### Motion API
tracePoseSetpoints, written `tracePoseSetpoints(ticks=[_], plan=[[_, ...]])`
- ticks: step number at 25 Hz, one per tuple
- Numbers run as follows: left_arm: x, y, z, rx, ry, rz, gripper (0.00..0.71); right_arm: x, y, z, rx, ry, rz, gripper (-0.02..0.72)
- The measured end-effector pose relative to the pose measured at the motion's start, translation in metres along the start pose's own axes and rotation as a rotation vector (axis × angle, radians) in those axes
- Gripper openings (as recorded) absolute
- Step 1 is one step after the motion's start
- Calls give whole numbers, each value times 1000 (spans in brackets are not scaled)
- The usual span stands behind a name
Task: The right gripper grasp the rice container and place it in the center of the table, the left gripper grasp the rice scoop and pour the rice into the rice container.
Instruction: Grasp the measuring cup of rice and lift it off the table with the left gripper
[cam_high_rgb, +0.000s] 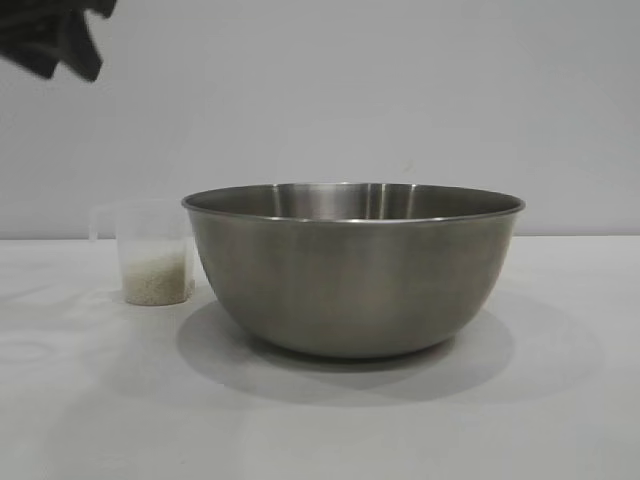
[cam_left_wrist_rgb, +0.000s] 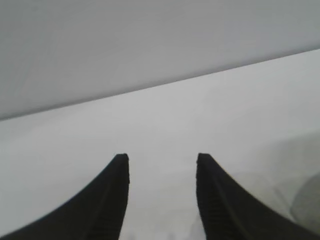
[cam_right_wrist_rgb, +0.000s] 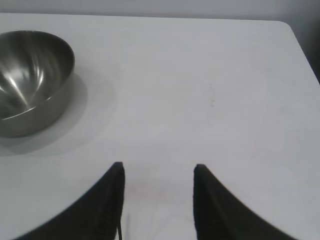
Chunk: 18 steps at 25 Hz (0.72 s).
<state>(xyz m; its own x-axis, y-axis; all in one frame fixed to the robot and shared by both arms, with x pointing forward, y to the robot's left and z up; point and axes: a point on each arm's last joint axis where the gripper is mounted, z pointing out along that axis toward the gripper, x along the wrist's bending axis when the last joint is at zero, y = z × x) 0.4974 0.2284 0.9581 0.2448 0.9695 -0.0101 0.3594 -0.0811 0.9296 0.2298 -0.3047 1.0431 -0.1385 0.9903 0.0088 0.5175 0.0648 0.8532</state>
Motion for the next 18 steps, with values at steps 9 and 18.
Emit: tracePoseSetpoints(ticks=[9, 18], plan=[[0, -43, -10, -70, -12, 10, 266, 0, 0, 0, 0, 0, 1, 277], [-2, -88, 11, -2, -45, 9, 266, 0, 0, 0, 0, 0, 1, 277]])
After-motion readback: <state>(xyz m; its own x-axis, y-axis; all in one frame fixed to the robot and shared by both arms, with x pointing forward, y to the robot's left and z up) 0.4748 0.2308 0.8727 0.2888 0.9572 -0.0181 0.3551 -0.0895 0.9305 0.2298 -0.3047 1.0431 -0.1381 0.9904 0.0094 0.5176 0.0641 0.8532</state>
